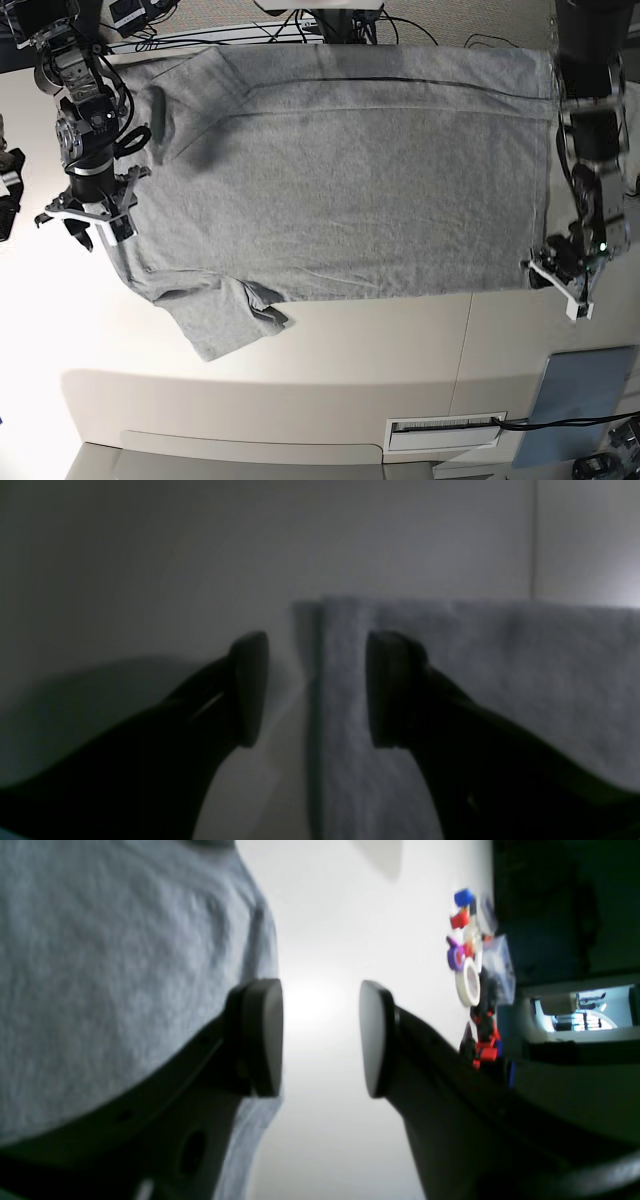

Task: Fold the T-shirt properly
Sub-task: 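Move both grippers to the hem corners and grasp them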

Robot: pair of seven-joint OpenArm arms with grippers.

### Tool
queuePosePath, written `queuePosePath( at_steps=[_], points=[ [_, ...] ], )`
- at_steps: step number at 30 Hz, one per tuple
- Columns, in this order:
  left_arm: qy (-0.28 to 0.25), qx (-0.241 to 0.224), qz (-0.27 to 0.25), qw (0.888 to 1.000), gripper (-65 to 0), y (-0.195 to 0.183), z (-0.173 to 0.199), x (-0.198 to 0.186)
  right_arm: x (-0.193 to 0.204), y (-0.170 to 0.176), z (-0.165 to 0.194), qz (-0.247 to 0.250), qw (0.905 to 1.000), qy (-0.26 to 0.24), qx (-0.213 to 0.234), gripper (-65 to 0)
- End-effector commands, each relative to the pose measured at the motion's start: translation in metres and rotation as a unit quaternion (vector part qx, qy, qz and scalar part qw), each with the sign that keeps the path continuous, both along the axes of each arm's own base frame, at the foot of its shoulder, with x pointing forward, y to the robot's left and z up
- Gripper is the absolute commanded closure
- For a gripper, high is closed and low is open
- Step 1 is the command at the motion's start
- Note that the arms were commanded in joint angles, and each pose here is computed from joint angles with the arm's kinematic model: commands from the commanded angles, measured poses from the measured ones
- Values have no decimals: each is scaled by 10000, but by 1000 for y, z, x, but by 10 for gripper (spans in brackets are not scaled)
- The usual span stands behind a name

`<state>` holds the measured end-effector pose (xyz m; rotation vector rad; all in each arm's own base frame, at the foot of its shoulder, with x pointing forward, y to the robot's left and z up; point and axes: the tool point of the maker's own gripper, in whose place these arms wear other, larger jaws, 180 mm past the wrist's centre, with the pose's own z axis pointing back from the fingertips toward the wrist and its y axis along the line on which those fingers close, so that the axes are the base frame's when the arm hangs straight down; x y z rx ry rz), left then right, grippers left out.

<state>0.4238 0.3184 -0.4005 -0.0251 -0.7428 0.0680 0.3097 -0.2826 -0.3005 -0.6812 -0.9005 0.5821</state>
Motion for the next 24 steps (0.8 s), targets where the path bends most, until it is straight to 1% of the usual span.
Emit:
queuePosePath(
  at_steps=[1,4,5,7,11,14,15,16,21,23,24],
  points=[
    [-202,101,30,9997,-321,10,19,16,9,-3,18,47,9995,-287,-118,-247],
    [139,83,62,9998,-321,13,2,13,8,-3,18,46,9995,-286,-117,-247],
    [225,20,-11,9997,-321,10,-2,11,9,-3,18,47,9995,-288,-118,-247],
    [341,-249,-249,9988,-321,0,-8,9,9,-3,18,47,9995,-288,-118,-247],
    [345,-725,-594,9950,-320,-19,-8,7,9,-3,18,50,9995,-291,-118,-247],
    [290,-998,-747,9918,-318,-30,-5,8,9,-2,18,66,9994,-306,-115,-247],
    [288,-999,-750,9918,-304,-30,-5,8,10,-1,19,92,9994,-327,-111,-247],
    [292,-995,-746,9918,-276,-30,-5,8,10,0,20,127,9992,-357,-104,-247],
    [313,-993,-751,9917,-70,-30,-5,7,14,2,24,181,9988,-454,-60,-247],
    [322,-979,-759,9918,0,-30,-6,7,20,2,25,117,9987,-465,165,-247],
    [318,-985,-775,9916,0,-30,-6,7,24,0,24,48,9985,-451,304,-247]
  ],
)
